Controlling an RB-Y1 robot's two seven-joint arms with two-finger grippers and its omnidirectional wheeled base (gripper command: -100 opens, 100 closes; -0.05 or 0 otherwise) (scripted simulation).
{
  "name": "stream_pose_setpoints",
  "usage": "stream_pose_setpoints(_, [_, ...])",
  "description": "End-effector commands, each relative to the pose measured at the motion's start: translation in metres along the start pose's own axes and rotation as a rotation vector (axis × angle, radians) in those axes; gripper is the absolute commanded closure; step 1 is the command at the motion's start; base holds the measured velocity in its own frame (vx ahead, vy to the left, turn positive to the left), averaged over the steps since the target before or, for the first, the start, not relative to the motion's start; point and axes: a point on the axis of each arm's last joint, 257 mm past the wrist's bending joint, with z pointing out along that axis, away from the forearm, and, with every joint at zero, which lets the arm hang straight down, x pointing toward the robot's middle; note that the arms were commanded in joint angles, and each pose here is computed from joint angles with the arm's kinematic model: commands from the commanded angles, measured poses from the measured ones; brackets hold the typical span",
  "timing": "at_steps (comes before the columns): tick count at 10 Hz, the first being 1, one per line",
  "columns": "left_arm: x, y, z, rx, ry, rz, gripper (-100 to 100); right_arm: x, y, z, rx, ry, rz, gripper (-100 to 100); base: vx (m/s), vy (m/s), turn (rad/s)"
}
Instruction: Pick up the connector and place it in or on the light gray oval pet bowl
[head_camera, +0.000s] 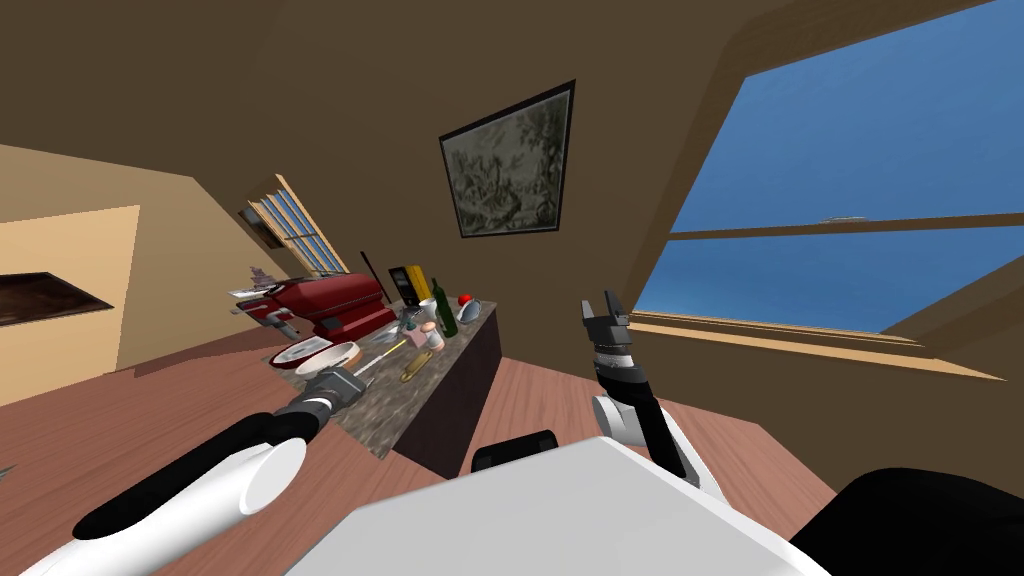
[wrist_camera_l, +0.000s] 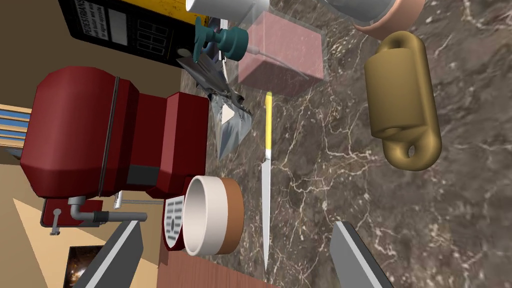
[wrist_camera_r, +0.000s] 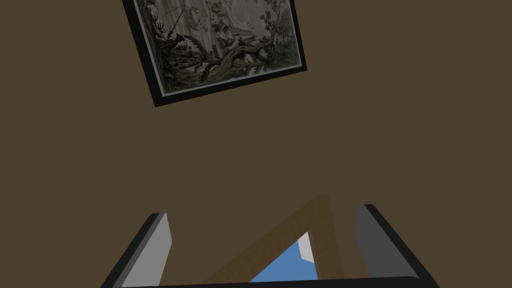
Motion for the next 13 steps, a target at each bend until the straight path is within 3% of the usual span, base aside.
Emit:
stream_pose_setpoints(1, [-0.018, 0.009, 0.001, -0.048, -0.035, -0.027, -100, 0.000, 0.000, 0.000, 0.000, 0.000, 0.000, 0, 0.134, -0.077, 0.000])
stream_pose_setpoints(6, [-0.038, 0.035, -0.003, -0.160, -0.097, -0.051, -100, 0.000, 0.000, 0.000, 0.000, 0.000, 0.000, 0, 0.072, -0.032, 0.002])
stream_pose_setpoints(7, [-0.051, 0.041, -0.004, -0.194, -0.127, -0.073, -100, 0.000, 0.000, 0.000, 0.000, 0.000, 0.000, 0, 0.075, -0.019, -0.007])
stream_pose_setpoints(9, [-0.054, 0.049, -0.007, -0.226, -0.141, -0.073, -100, 0.000, 0.000, 0.000, 0.000, 0.000, 0.000, 0, 0.071, -0.028, 0.002])
stream_pose_setpoints(10, [-0.067, 0.056, -0.009, -0.260, -0.172, -0.095, -100, 0.000, 0.000, 0.000, 0.000, 0.000, 0.000, 0, 0.119, -0.040, -0.008])
stream_pose_setpoints(12, [-0.070, 0.063, -0.012, -0.291, -0.186, -0.095, -100, 0.000, 0.000, 0.000, 0.000, 0.000, 0.000, 0, 0.086, -0.029, 0.003])
stream_pose_setpoints(13, [-0.082, 0.070, -0.016, -0.325, -0.218, -0.116, -100, 0.000, 0.000, 0.000, 0.000, 0.000, 0.000, 0, 0.066, -0.015, -0.010])
